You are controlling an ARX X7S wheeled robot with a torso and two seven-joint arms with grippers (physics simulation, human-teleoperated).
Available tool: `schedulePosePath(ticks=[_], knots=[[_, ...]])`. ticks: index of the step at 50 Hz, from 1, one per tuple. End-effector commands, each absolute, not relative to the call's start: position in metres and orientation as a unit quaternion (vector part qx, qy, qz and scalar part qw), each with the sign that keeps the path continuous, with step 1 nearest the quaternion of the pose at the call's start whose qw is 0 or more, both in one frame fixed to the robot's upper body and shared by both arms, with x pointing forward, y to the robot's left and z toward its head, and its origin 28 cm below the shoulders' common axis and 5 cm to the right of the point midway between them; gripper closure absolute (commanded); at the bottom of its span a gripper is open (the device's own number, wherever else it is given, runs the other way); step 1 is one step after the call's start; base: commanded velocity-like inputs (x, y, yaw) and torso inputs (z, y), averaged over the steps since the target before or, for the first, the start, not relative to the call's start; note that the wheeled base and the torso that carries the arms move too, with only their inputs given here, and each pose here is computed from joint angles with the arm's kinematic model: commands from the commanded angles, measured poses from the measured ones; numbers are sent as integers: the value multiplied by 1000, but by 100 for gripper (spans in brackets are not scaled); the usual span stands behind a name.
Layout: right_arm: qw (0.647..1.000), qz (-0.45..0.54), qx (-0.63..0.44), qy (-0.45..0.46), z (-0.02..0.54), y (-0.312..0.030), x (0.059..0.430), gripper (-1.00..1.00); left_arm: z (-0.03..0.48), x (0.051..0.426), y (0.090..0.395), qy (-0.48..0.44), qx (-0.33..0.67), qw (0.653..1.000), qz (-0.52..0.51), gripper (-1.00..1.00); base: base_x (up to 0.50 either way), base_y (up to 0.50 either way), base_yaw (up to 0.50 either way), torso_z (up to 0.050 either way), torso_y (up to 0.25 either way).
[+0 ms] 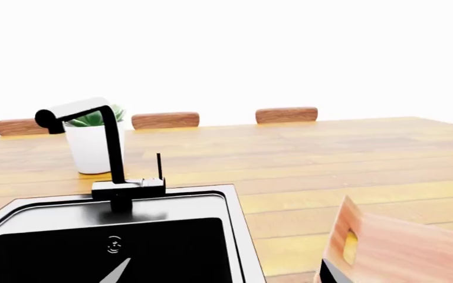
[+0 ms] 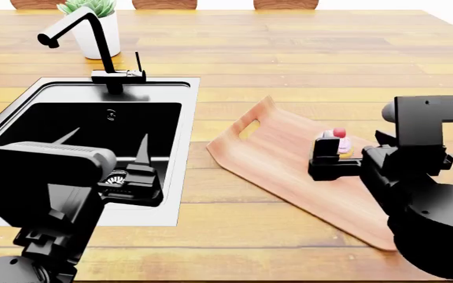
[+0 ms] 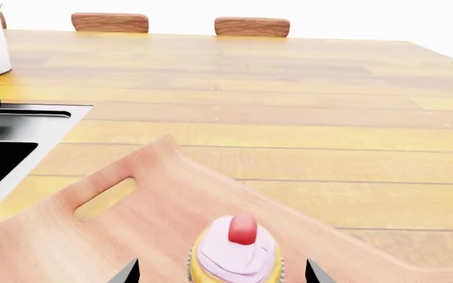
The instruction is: Move the fresh-baked cupcake off the tray onto the counter, and place the bowl used for mixing into the sink.
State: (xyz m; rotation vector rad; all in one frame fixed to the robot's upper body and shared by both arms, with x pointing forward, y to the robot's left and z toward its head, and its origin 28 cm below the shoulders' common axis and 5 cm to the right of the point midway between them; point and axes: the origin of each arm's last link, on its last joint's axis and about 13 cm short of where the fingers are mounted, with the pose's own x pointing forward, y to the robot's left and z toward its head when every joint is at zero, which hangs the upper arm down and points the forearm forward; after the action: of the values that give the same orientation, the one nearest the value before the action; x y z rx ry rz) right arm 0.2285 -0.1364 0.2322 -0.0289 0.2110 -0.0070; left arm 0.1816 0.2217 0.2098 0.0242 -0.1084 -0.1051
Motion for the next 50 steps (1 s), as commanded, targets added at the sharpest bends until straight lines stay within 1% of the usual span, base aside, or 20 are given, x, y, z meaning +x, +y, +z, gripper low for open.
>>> schedulePosePath(ticks=[1,15,33,50], knots=[[989,1,-12,144,225,-136,251,-100,209,183,220,-51,14,997,-55,-100,0,0,0,0,0],[989,-32,-10,142,212,-143,262,-100,212,185,218,-50,19,997,-58,-100,0,0,0,0,1],[984,-20,-22,177,194,-143,260,-100,207,188,218,-44,16,997,-56,-100,0,0,0,0,0],[983,-23,-19,180,189,-143,274,-100,205,189,219,-41,15,998,-54,-100,0,0,0,0,0]])
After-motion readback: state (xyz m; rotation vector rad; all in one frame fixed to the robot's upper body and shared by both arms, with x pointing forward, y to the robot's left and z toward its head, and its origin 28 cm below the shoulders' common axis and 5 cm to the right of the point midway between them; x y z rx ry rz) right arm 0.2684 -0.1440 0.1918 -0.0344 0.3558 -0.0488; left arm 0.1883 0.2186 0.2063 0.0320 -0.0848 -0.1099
